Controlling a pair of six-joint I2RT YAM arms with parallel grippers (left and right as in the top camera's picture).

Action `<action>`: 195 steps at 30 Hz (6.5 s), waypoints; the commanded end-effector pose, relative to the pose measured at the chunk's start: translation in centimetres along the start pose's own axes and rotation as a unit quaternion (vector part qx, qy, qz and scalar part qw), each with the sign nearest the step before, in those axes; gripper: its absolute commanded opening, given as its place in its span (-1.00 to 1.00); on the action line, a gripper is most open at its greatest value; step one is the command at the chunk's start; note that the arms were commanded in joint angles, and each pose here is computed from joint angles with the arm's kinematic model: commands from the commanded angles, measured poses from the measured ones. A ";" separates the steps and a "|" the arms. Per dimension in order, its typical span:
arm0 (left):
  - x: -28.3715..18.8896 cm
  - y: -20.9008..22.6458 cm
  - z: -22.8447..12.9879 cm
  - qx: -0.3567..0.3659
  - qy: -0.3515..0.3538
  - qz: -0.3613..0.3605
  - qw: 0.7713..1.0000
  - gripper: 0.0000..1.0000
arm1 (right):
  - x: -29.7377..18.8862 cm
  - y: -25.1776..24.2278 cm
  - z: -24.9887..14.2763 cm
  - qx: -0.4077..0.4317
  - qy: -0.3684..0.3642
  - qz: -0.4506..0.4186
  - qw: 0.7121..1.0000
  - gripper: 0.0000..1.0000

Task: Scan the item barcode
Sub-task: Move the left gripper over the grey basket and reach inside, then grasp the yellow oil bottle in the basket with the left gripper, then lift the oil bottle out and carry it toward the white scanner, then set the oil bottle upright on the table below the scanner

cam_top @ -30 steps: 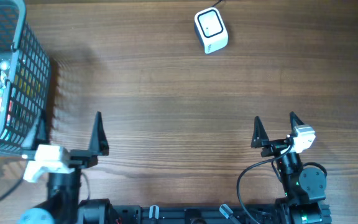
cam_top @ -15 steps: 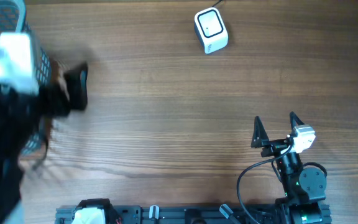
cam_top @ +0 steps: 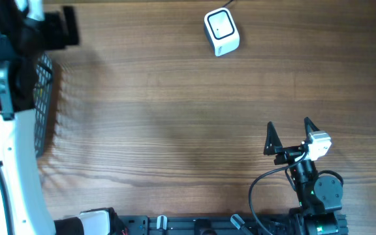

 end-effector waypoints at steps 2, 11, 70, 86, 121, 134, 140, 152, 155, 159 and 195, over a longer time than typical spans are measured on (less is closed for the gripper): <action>-1.2 8.1 0.5 -0.052 -0.021 0.145 0.988 1.00 | 0.0 -0.1 0.1 0.002 -0.004 -0.004 1.000 1.00; 0.9 17.8 -4.0 -0.120 0.052 0.200 0.971 1.00 | 0.0 -0.1 0.1 0.002 -0.004 -0.004 1.000 0.99; 22.2 17.7 -21.4 -0.132 0.286 -0.089 0.945 0.13 | 0.0 -0.1 0.1 0.002 -0.004 -0.004 1.000 0.99; 21.1 17.7 -17.8 -0.124 0.222 -0.099 0.962 -0.35 | 0.0 -0.1 0.1 0.002 -0.004 -0.004 1.000 0.99; -7.5 -2.2 -0.9 -0.142 0.000 -0.112 0.984 -0.42 | 0.0 -0.1 0.1 0.002 -0.004 -0.004 1.000 1.00; 0.2 -22.3 -8.8 -0.071 0.219 -0.176 0.957 -0.51 | 0.0 -0.1 0.1 0.002 -0.004 -0.004 1.000 0.99; 3.1 -30.6 -12.7 -0.073 0.259 -0.194 0.944 -0.48 | 0.0 -0.1 0.1 0.002 -0.004 -0.004 1.000 0.99; 4.3 -40.9 -18.9 -0.012 0.224 -0.193 0.955 -0.44 | 0.0 -0.1 0.1 0.002 -0.004 -0.004 1.000 0.99; 4.0 -41.9 -20.4 0.009 0.228 -0.188 0.955 -0.44 | 0.0 -0.1 0.1 0.002 -0.004 -0.004 1.000 0.99; 4.0 -43.0 -22.2 0.028 0.240 -0.187 0.952 -0.45 | 0.0 -0.1 0.1 0.002 -0.004 -0.004 1.000 0.99; 3.9 -43.8 -25.7 0.080 0.298 -0.203 0.929 0.74 | 0.0 -0.1 0.1 0.002 -0.004 -0.004 1.000 1.00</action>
Point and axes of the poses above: each gripper's point midway between its finger pads, its own x axis out along the fingers, its own y axis along the line the jaws close on, z = x × y, the point moved 5 cm from there along -x, back along the fingers, and after that the axes turned 2 degrees about -x, right-handed, at the moved point
